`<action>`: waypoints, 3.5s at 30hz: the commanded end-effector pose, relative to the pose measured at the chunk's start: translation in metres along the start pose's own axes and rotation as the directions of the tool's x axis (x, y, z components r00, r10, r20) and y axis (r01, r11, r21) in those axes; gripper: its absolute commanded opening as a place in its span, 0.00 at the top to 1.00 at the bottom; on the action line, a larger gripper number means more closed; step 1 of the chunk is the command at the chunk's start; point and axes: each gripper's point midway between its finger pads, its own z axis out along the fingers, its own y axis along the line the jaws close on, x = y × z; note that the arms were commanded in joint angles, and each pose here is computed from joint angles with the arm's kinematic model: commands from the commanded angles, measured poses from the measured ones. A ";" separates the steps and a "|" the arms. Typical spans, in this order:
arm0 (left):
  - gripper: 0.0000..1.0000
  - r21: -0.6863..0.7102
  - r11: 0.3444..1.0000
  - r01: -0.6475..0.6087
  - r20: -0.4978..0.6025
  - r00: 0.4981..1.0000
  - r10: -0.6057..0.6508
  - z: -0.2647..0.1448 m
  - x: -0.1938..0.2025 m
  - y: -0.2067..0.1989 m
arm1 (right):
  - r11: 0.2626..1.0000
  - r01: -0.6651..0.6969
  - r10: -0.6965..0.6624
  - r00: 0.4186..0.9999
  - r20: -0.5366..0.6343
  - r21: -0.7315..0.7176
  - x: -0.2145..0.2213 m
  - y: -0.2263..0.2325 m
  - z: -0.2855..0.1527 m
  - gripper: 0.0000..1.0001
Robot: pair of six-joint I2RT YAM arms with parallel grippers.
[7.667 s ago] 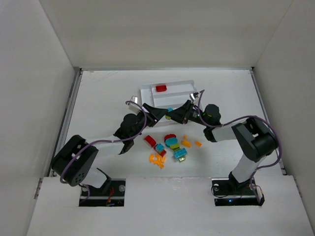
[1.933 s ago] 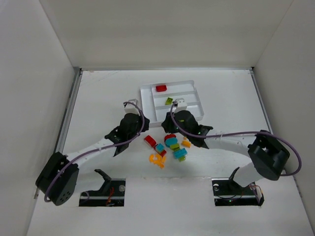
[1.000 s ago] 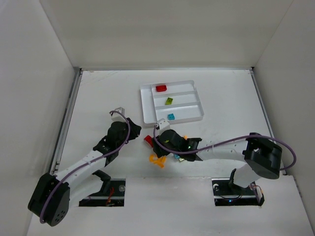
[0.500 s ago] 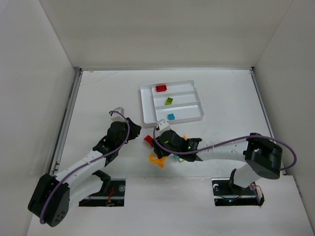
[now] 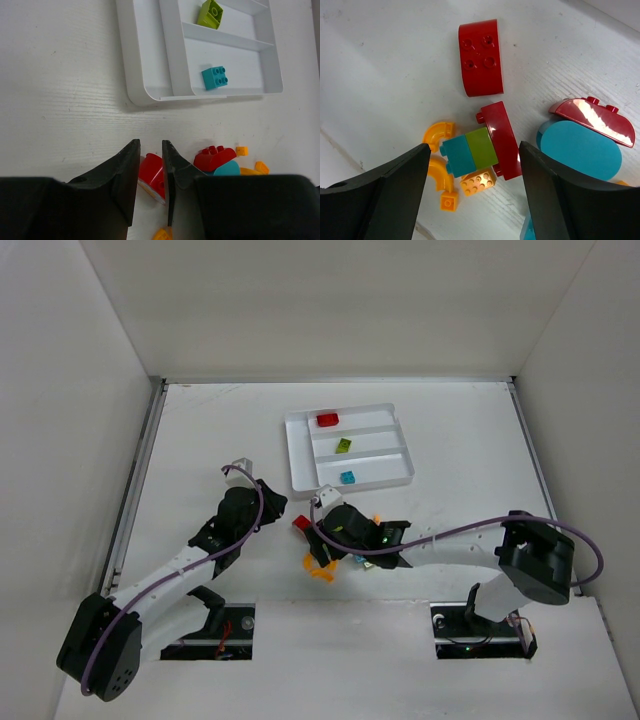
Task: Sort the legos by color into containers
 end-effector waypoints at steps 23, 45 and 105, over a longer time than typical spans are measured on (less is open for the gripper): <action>0.75 -0.023 0.997 0.069 0.059 0.996 -0.067 -0.006 -0.014 0.023 | 1.000 -0.005 0.005 0.999 0.037 0.000 -0.055 0.001 0.073 0.40; 0.72 0.030 0.997 0.073 0.049 0.996 -0.074 0.004 -0.010 0.008 | 0.925 -0.375 0.364 0.817 0.447 -0.068 -0.220 -0.143 -0.017 0.68; 0.71 0.079 0.993 0.088 0.023 0.996 -0.090 0.018 -0.005 -0.017 | 0.997 -0.081 0.080 0.983 0.163 0.004 -0.070 -0.045 -0.031 0.31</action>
